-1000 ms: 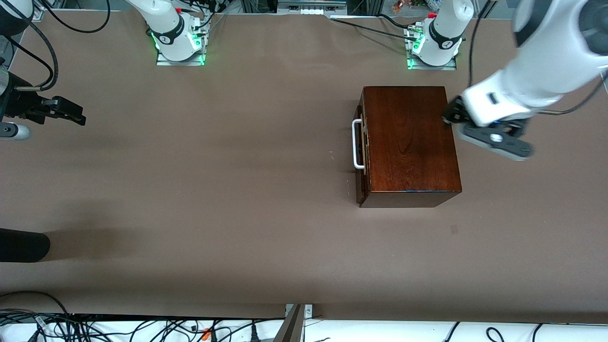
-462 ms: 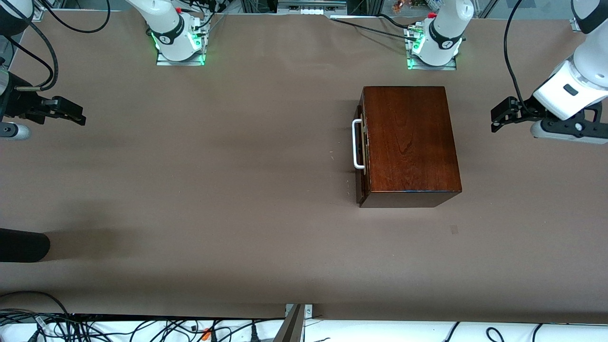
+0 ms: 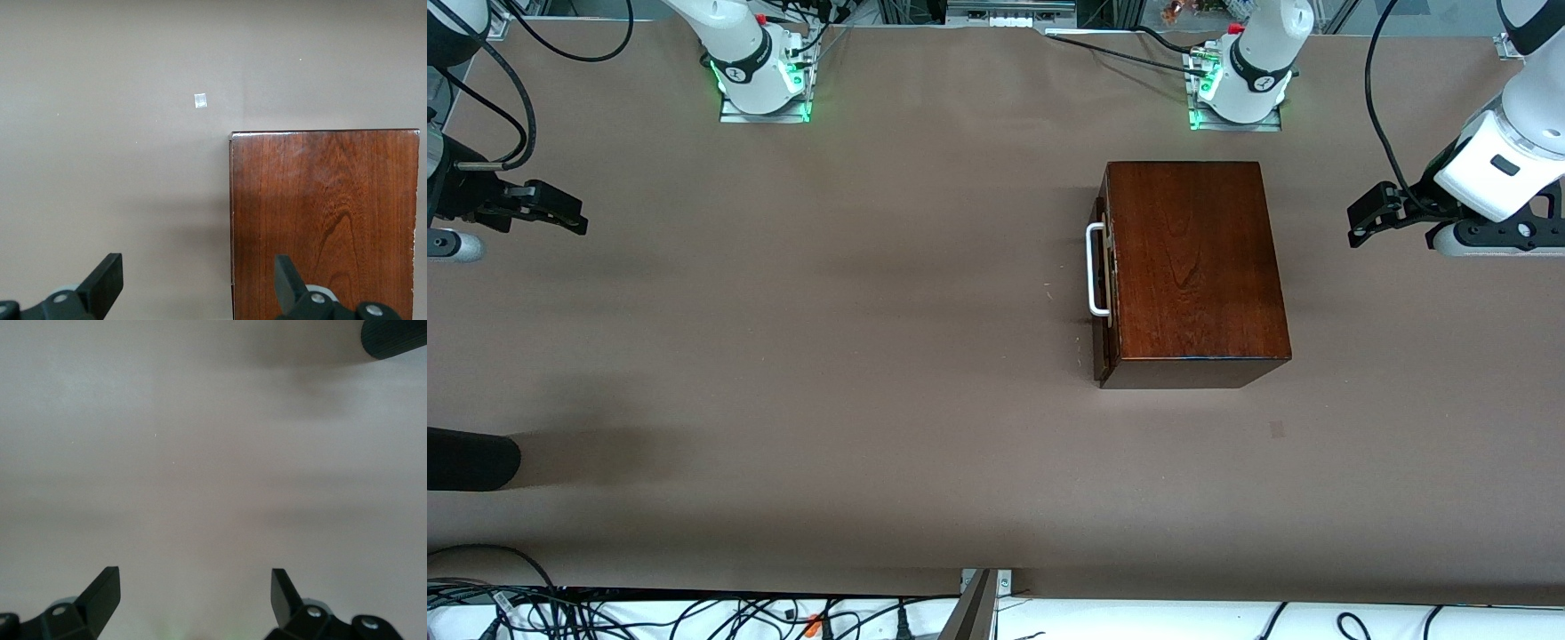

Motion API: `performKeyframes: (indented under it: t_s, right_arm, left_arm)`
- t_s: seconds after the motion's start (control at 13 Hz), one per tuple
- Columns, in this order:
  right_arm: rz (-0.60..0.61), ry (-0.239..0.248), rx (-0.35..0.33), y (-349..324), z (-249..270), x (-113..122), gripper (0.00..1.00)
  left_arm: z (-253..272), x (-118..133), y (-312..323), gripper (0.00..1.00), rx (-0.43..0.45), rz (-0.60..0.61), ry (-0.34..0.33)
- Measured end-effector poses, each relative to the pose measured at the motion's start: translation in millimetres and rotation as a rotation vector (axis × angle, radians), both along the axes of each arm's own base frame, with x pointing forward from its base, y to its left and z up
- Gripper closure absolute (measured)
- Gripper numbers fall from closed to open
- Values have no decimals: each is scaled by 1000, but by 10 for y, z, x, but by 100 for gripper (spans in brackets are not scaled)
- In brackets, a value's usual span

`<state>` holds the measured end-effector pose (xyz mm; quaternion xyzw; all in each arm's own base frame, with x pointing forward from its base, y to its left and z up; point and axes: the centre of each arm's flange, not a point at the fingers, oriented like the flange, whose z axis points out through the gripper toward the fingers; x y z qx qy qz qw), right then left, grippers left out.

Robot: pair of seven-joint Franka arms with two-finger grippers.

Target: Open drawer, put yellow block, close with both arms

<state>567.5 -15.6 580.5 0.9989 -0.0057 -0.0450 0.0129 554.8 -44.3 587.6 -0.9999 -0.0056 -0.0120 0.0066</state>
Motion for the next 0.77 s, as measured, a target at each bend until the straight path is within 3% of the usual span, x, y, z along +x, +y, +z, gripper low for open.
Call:
performKeyframes:
  t_s: [0.77]
  right_arm:
    - [0, -1, 0, 0, 3, 0, 0]
  left_arm:
    - [-12, -13, 63, 0, 1, 12, 16]
